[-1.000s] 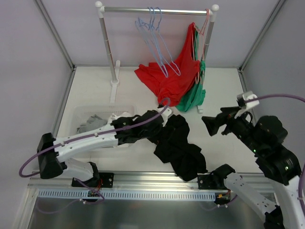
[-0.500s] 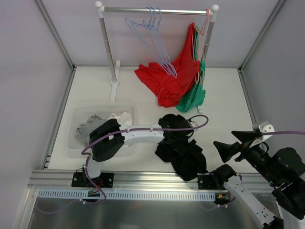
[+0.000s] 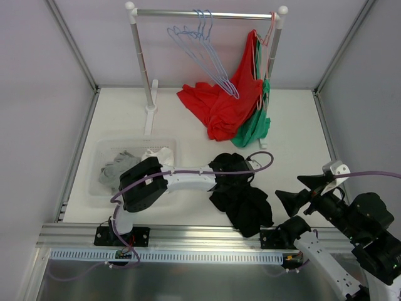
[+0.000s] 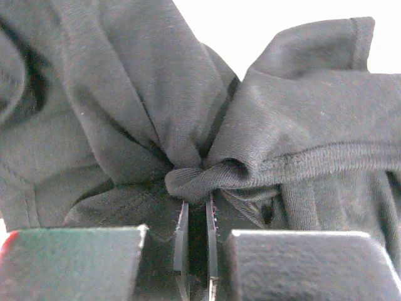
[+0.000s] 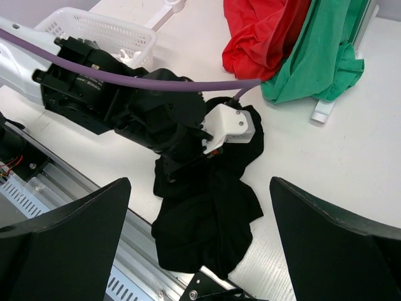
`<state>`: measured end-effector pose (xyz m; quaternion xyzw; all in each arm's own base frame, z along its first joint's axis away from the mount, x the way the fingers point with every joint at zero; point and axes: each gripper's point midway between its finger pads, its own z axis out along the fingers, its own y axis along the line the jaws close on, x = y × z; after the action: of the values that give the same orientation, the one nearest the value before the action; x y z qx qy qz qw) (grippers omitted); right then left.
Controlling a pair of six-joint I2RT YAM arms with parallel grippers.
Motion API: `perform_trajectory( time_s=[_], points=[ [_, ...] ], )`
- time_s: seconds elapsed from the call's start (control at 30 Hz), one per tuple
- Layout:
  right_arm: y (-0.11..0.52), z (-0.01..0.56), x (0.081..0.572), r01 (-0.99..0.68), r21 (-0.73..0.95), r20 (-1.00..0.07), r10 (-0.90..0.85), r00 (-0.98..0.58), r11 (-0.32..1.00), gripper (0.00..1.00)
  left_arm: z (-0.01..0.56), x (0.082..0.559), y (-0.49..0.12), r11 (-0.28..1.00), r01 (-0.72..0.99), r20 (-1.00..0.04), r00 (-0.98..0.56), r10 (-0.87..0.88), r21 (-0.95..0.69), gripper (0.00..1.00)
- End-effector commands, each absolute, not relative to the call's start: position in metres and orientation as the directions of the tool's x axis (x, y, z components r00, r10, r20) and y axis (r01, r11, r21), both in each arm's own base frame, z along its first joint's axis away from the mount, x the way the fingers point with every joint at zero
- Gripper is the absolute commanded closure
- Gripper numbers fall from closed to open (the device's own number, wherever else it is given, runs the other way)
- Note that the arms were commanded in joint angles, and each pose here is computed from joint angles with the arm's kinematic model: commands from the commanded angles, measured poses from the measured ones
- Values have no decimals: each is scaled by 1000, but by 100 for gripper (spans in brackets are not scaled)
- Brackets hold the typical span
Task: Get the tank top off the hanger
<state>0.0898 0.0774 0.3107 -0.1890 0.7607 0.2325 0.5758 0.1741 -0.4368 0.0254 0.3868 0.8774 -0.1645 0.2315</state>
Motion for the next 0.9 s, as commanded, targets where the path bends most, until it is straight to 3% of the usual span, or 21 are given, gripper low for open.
perform_trajectory(
  time_s=[0.0, 0.37, 0.7, 0.87],
  points=[
    [78, 325, 89, -567, 136, -979, 21, -204, 813, 0, 27, 158, -404, 677, 732, -487, -622, 614, -81, 100],
    [78, 327, 97, -557, 117, -985, 24, -171, 822, 1, 200, 194, -361, 776, 630, -797, -482, 365, -25, 100],
    [78, 331, 98, -554, 114, -987, 32, -156, 824, 1, 332, 221, -289, 892, 449, -904, -354, 239, 60, 100],
    [79, 334, 98, -559, 114, -988, 34, -152, 822, 0, 380, 237, -239, 939, 342, -934, -330, 136, 16, 100]
  ],
)
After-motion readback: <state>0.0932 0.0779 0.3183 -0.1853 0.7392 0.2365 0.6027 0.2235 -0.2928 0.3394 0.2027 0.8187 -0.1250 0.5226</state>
